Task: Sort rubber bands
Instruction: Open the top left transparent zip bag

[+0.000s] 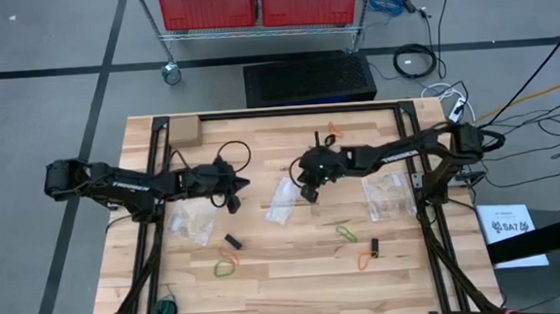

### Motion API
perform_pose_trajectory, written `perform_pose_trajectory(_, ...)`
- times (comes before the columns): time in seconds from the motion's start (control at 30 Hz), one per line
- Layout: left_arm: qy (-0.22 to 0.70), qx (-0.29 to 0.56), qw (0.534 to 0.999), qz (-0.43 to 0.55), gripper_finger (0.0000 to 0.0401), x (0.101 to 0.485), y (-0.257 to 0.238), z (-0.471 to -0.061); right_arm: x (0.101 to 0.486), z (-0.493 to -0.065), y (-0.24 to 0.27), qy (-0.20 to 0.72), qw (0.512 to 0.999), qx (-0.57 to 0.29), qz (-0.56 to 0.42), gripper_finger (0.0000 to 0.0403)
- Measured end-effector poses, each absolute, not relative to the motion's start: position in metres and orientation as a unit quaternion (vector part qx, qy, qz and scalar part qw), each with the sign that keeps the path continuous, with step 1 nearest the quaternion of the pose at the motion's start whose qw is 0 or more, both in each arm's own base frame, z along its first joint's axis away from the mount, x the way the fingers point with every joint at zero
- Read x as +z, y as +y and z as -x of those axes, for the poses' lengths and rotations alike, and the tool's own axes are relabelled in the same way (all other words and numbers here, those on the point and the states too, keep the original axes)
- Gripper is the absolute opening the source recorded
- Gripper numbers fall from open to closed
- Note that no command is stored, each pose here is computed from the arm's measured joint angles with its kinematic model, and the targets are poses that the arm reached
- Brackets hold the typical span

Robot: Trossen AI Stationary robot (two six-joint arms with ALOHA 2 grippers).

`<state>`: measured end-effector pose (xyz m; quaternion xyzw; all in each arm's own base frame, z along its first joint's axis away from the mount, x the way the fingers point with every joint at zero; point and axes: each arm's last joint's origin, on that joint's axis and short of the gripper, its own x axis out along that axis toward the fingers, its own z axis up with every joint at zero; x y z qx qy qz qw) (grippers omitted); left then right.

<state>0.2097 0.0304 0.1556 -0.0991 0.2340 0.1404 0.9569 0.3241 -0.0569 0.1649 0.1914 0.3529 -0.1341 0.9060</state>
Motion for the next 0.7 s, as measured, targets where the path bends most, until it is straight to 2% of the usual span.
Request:
perform_pose_trajectory(0.13, 0.220, 0.119, 0.963, 0.102, 0.0022, 0.158, 0.029, -0.211, 0.159, -0.332, -0.068, 0.335, 0.913, -0.113, -0.205, 0.0054)
perform_pose_trajectory(0.37, 0.225, 0.113, 0.962, 0.102, 0.0022, 0.158, 0.029, -0.211, 0.130, -0.332, -0.095, 0.363, 0.892, -0.093, -0.253, 0.0129)
perform_pose_trajectory(0.5, 0.227, 0.112, 0.962, 0.099, 0.0022, 0.157, 0.029, -0.211, 0.122, -0.335, -0.095, 0.361, 0.891, -0.066, -0.269, 0.0135)
perform_pose_trajectory(0.7, 0.228, 0.112, 0.962, 0.099, 0.0022, 0.157, 0.029, -0.211, 0.125, -0.338, -0.096, 0.345, 0.898, -0.061, -0.267, 0.0117)
